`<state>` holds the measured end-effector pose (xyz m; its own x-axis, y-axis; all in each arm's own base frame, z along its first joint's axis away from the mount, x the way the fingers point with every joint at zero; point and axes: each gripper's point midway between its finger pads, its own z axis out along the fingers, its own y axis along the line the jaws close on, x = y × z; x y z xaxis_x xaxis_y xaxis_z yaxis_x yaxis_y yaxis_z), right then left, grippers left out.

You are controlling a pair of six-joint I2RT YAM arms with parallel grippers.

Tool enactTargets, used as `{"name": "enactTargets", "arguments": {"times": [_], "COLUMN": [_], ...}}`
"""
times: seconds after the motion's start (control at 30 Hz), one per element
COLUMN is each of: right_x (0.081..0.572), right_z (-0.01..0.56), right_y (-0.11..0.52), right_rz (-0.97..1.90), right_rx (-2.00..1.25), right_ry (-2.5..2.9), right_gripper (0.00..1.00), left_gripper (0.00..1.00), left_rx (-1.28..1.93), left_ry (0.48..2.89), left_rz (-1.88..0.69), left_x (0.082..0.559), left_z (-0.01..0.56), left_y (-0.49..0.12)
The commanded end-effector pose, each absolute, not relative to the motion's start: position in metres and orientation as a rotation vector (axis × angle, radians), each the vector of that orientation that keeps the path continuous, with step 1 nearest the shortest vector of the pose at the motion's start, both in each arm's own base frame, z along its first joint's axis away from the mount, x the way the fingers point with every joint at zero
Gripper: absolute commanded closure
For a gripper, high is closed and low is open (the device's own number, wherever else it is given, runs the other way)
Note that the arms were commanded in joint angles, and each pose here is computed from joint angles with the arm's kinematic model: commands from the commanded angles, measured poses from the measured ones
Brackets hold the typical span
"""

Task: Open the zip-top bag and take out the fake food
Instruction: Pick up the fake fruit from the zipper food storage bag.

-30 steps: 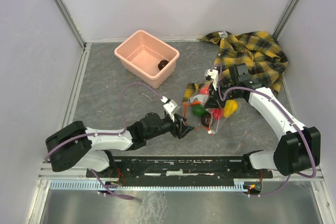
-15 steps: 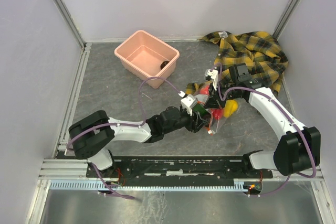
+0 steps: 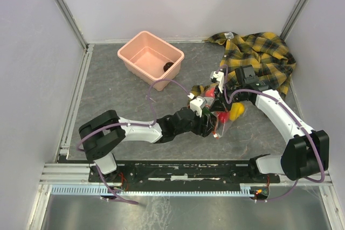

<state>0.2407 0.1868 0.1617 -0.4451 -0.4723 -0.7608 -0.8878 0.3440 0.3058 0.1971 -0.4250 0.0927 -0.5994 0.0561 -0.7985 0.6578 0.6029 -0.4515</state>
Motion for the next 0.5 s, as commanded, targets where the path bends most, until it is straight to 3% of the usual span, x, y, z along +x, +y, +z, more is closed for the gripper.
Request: {"name": "enactTargets", "arguments": {"times": [0.0, 0.17, 0.47], "right_x": [0.243, 0.242, 0.239], "right_z": [0.177, 0.177, 0.178], "right_y": [0.191, 0.192, 0.196], "right_rz": [0.960, 0.970, 1.022], "right_rx": [-1.207, -1.207, -1.197], "right_ry": [1.982, 1.980, 1.975], "right_gripper": [0.98, 0.98, 0.98], "left_gripper": [0.26, 0.20, 0.18], "left_rx": [0.482, 0.470, 0.399], "left_ry": [2.063, 2.056, 1.927], "left_rz": [-1.005, -1.059, -1.074], "left_x": [0.205, 0.204, 0.217], "left_z": [0.101, 0.100, 0.108], "left_y": [-0.435, -0.443, -0.443]}}
